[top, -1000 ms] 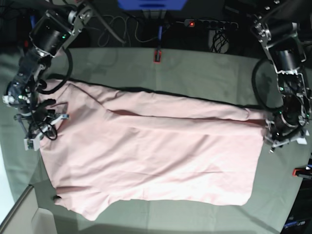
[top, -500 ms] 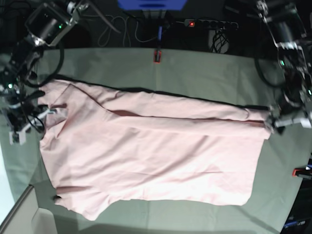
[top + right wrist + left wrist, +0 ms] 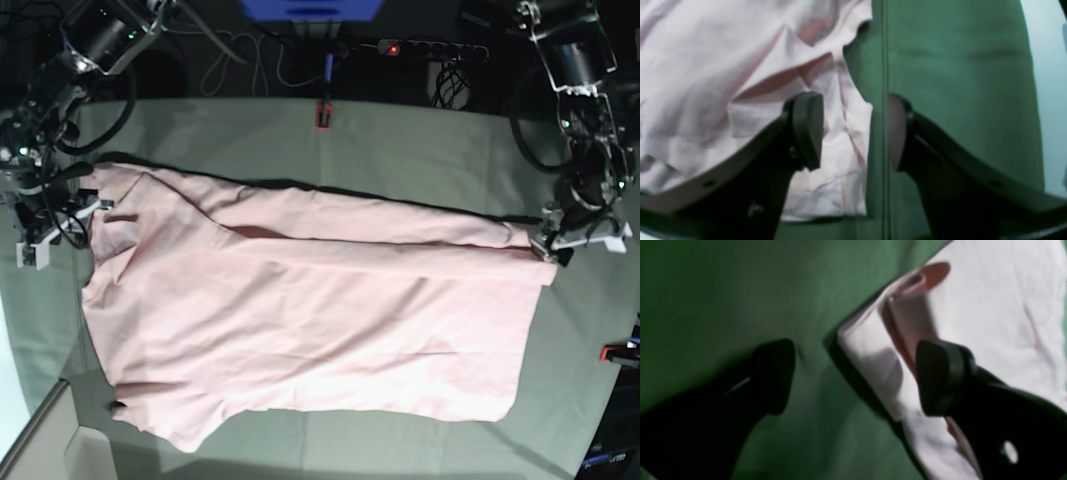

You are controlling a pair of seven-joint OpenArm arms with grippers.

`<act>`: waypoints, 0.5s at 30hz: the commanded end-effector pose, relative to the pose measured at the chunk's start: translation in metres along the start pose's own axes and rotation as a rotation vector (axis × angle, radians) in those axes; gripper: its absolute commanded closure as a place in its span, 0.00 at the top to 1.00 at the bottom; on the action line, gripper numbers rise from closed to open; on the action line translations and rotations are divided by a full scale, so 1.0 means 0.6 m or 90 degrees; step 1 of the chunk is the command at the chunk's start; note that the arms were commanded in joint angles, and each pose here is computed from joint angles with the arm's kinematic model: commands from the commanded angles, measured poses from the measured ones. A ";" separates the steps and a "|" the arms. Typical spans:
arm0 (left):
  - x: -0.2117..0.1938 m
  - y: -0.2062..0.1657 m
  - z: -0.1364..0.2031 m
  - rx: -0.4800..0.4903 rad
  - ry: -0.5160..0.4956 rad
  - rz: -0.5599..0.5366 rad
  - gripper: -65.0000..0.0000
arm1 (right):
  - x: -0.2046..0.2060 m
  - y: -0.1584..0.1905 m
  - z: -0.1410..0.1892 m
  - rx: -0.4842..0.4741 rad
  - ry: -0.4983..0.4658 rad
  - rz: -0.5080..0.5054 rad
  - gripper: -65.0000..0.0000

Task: Layout the t-shirt on the table in an organized manner, then fold the t-shirt properly
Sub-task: 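Fold the grasped shirt edge over toward the shirt's middle with both grippers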

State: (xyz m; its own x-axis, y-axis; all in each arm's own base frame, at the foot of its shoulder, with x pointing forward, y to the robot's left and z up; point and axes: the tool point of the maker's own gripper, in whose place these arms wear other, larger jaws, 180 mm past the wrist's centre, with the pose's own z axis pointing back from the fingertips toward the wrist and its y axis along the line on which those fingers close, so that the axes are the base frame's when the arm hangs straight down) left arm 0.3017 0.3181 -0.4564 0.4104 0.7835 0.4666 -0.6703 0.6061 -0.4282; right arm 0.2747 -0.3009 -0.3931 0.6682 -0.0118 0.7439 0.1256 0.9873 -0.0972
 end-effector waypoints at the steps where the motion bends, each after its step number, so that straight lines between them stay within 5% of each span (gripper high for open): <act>1: 0.008 -0.004 -0.001 0.003 0.000 -0.005 0.75 | 0.019 -0.008 0.006 -0.005 -0.028 0.005 0.47; 15: 0.027 -0.028 -0.012 -0.004 -0.010 -0.004 0.03 | -0.011 -0.046 0.022 -0.040 -0.010 -0.017 0.47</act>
State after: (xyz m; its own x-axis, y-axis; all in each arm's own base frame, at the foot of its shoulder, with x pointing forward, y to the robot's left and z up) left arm 0.3120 0.3122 -0.4620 0.4293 0.7856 0.4457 -0.6777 0.6063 -0.4160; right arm 0.2501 -0.3197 -0.4000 0.6880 -0.0530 0.7238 0.1877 0.9764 -0.1069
